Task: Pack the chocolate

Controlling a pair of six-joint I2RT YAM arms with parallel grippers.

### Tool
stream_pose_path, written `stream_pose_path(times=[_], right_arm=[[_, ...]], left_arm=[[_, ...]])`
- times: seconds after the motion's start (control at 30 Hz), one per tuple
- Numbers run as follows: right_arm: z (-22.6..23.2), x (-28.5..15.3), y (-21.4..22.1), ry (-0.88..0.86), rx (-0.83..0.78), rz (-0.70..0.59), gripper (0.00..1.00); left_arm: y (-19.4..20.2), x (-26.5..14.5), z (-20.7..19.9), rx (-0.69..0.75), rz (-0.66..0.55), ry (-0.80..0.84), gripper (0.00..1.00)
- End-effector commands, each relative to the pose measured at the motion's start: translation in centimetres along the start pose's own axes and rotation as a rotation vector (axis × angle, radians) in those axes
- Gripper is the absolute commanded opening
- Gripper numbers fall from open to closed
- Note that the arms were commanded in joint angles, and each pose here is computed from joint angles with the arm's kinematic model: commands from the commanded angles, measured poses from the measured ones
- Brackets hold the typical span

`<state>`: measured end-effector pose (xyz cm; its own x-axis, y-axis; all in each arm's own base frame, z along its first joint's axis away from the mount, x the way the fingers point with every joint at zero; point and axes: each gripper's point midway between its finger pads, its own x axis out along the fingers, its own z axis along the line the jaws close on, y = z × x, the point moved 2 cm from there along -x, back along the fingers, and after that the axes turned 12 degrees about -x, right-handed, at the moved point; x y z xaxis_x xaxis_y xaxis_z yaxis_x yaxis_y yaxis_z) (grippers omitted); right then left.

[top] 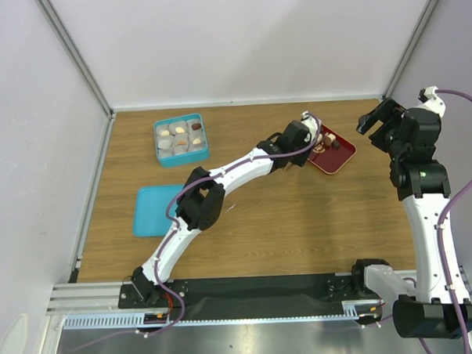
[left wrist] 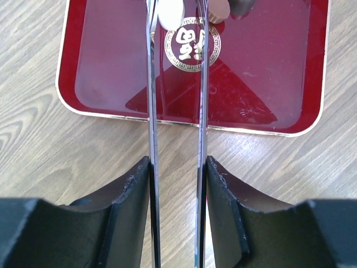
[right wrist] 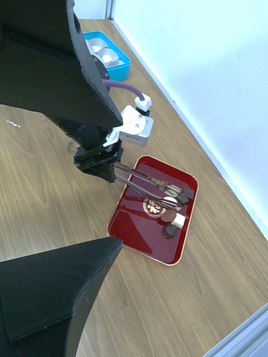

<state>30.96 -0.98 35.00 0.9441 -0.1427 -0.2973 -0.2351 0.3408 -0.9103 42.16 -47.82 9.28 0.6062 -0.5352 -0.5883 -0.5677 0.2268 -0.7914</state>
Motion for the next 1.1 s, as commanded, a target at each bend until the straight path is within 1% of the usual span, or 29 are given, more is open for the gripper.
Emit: stream_pose_path(times=[0.0, 0.37, 0.73, 1.07], right_arm=[[0.0, -0.6, -1.4, -0.005, -0.016, -0.062, 0.87], [0.0, -0.6, -1.4, -0.002, -0.015, -0.069, 0.87], [0.0, -0.8, -1.6, -0.006, -0.012, -0.079, 0.87], [-0.2, -1.2, -1.9, 0.005, -0.018, -0.097, 0.87]], left_arm=[[-2.0, -0.1, -0.3, 0.006, -0.050, 0.019, 0.47], [-1.2, 0.0, 0.4, 0.001, -0.045, -0.013, 0.46], [-1.3, 0.1, 0.7, -0.002, -0.045, 0.003, 0.46], [-1.4, 0.4, 0.1, -0.002, -0.043, 0.031, 0.41]])
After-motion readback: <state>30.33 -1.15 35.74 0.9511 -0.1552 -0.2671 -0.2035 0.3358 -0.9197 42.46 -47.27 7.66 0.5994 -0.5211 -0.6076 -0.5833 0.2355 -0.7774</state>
